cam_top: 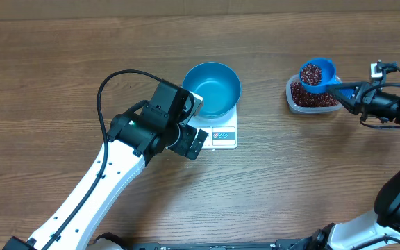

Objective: Scoop item into bowl and weigh 150g on scale
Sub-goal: 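Drag the blue scoop through the beans and lift it full, then carry the full scoop left over the teal bowl and tip it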

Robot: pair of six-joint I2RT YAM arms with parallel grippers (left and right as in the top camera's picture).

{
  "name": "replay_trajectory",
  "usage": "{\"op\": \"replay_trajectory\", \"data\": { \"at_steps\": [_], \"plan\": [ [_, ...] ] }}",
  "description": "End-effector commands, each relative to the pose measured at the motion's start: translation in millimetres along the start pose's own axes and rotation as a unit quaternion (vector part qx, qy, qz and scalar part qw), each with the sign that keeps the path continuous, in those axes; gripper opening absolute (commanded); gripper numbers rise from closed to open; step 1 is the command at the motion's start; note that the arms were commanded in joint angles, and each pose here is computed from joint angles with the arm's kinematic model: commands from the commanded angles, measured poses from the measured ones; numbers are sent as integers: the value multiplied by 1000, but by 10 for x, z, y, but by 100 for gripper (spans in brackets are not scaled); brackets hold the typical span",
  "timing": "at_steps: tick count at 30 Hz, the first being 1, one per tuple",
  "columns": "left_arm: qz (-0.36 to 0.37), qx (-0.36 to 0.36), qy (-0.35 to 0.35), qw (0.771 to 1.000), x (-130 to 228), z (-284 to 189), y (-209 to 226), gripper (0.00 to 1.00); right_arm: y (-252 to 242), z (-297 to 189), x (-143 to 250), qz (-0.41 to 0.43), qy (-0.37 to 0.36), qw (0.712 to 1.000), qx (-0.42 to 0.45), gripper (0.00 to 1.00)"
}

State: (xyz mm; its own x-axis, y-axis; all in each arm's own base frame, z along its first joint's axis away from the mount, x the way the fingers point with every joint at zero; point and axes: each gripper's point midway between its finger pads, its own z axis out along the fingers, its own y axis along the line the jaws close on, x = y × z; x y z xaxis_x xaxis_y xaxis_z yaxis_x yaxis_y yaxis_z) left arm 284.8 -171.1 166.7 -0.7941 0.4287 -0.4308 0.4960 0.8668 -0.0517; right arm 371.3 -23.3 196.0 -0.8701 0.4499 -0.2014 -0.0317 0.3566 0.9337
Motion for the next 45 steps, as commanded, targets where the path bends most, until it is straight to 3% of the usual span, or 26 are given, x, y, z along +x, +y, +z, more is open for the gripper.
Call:
{"op": "replay_trajectory", "data": {
  "at_steps": [1, 13, 21, 30, 37, 45],
  "plan": [
    [7, -3, -10, 1000, -4, -55, 26, 99, 207, 150, 74, -15, 18, 999, -49, 4],
    [7, -3, -10, 1000, -4, -55, 26, 100, 758, 899, 596, -68, 146, 984, -72, 4],
    [7, -3, -10, 1000, -4, -55, 26, 99, 897, 1365, 841, -122, 205, 970, 39, 4],
    [7, -3, -10, 1000, -4, -55, 26, 100, 782, 1868, 930, -202, 181, 941, 204, 4],
    [7, -3, -11, 1000, -5, -55, 26, 99, 775, 2048, 938, -297, 132, 887, 328, 4],
    [7, -3, -11, 1000, -5, -55, 26, 100, 928, 2204, 868, -402, 46, 816, 412, 4]
  ]
}}
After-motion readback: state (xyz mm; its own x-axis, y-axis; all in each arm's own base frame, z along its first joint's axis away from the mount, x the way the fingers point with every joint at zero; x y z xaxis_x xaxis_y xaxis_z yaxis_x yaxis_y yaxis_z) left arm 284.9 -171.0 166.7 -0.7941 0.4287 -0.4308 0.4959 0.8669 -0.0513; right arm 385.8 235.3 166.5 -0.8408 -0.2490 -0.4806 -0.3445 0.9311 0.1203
